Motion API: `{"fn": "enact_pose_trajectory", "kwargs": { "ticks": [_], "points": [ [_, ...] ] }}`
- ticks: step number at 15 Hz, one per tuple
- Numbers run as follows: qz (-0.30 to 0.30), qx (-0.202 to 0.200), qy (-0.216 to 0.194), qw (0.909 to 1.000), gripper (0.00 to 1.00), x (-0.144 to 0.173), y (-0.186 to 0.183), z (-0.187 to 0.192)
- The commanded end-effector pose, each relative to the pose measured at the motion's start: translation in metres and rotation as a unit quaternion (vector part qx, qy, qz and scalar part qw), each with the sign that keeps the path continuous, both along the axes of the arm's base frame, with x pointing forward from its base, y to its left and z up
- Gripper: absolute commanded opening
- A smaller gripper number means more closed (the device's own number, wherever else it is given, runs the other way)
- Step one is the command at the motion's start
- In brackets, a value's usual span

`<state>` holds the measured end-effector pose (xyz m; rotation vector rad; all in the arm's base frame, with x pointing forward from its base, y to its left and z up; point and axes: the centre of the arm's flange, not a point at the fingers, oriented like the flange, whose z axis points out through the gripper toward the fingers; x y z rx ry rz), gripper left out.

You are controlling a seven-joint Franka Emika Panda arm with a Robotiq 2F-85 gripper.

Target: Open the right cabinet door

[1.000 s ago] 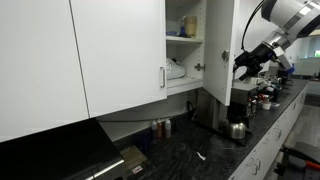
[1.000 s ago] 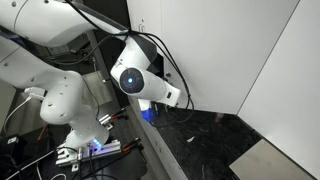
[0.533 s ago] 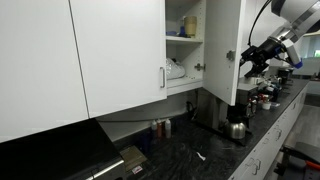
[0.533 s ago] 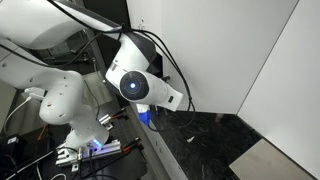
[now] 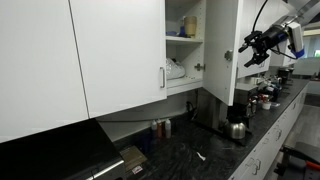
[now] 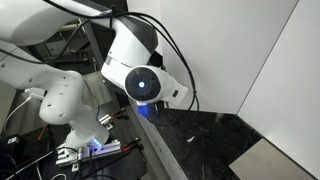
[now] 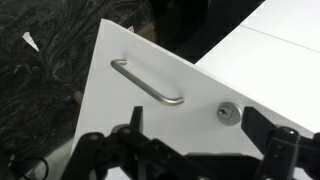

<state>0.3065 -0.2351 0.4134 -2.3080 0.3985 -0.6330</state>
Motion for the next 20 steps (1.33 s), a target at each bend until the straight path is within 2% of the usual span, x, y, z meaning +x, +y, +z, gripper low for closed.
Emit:
{"fn": "enact_pose_trajectory", "kwargs": {
  "ticks": [1,6,12,20],
  "points": [
    [-0.011,0.024,0.012,0.9996,1.0,-0.005,-0.009,0.016],
    [-0.031,0.031,0.023,0.9988,1.0,-0.008,-0.013,0.023],
    [-0.047,0.005,0.054,0.9974,1.0,-0.014,-0.008,0.029],
    [-0.055,-0.106,0.14,0.983,1.0,-0.021,0.027,0.053]
  ]
}}
